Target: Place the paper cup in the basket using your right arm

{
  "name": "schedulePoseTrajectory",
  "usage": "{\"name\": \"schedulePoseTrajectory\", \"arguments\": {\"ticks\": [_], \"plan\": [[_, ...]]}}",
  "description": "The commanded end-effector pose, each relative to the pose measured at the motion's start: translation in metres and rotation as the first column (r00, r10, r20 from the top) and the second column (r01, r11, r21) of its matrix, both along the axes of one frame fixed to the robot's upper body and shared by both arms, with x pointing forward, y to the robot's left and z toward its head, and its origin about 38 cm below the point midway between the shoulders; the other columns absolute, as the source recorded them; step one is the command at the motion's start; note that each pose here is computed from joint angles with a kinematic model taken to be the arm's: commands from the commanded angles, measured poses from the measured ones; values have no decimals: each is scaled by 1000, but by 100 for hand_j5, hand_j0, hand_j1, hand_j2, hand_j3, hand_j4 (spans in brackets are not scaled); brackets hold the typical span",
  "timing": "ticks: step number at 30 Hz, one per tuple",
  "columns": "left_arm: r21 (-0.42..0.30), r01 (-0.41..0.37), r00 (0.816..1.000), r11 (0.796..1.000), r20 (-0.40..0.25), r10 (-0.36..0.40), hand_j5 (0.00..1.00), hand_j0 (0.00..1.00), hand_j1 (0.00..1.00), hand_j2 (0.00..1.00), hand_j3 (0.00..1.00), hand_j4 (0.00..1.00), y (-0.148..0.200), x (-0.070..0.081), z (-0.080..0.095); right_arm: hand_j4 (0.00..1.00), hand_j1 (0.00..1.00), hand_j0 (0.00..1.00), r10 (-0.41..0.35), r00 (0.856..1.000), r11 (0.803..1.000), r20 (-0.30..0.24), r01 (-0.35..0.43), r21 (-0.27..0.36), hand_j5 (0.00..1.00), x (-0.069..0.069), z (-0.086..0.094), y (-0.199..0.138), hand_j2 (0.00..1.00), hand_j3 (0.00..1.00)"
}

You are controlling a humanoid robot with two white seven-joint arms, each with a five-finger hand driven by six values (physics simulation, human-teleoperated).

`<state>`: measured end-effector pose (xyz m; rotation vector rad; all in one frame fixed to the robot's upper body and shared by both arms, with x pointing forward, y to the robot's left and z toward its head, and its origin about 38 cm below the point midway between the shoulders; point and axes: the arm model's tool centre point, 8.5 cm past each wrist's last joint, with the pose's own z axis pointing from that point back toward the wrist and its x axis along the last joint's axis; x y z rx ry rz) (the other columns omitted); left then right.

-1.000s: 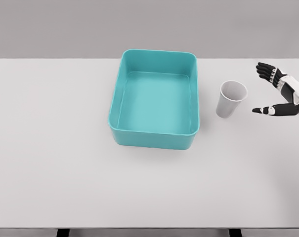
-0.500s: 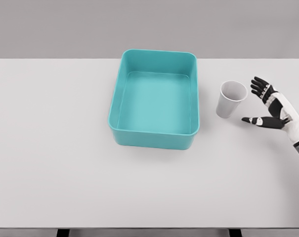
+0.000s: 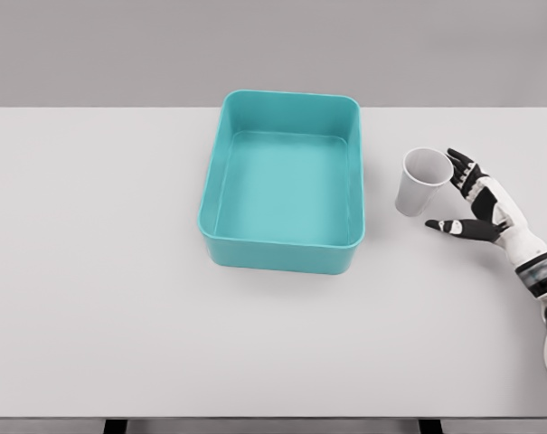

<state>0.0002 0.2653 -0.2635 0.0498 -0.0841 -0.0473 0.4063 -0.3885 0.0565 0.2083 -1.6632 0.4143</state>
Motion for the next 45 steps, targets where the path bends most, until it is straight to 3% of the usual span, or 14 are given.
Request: {"name": "schedulePoseTrajectory", "arguments": {"ticks": [1, 23, 30, 42, 45], "plan": [[0, 0, 1000, 1000, -1, 0, 100, 100, 100, 100, 100, 100, 0, 0, 0, 100, 100, 100, 0, 1000, 1000, 2, 0, 14, 100, 1, -1, 3, 100, 100], [0, 0, 1000, 1000, 0, 0, 100, 100, 100, 100, 100, 100, 0, 0, 0, 100, 100, 100, -5, 1000, 999, -17, 6, 53, 100, 13, 1, 11, 100, 100], [0, 0, 1000, 1000, 0, 0, 100, 100, 100, 100, 100, 100, 0, 0, 0, 100, 100, 100, 10, 1000, 996, -18, -9, 87, 100, 26, 10, 25, 100, 100], [0, 0, 1000, 1000, 0, 0, 100, 100, 100, 100, 100, 100, 0, 0, 0, 100, 100, 100, 28, 999, 995, -32, -24, 97, 100, 26, 4, 35, 100, 100], [0, 0, 1000, 1000, 0, 0, 100, 100, 100, 100, 100, 100, 0, 0, 0, 86, 86, 86, 28, 999, 995, -30, -25, 95, 86, 25, 5, 35, 86, 86]]}}
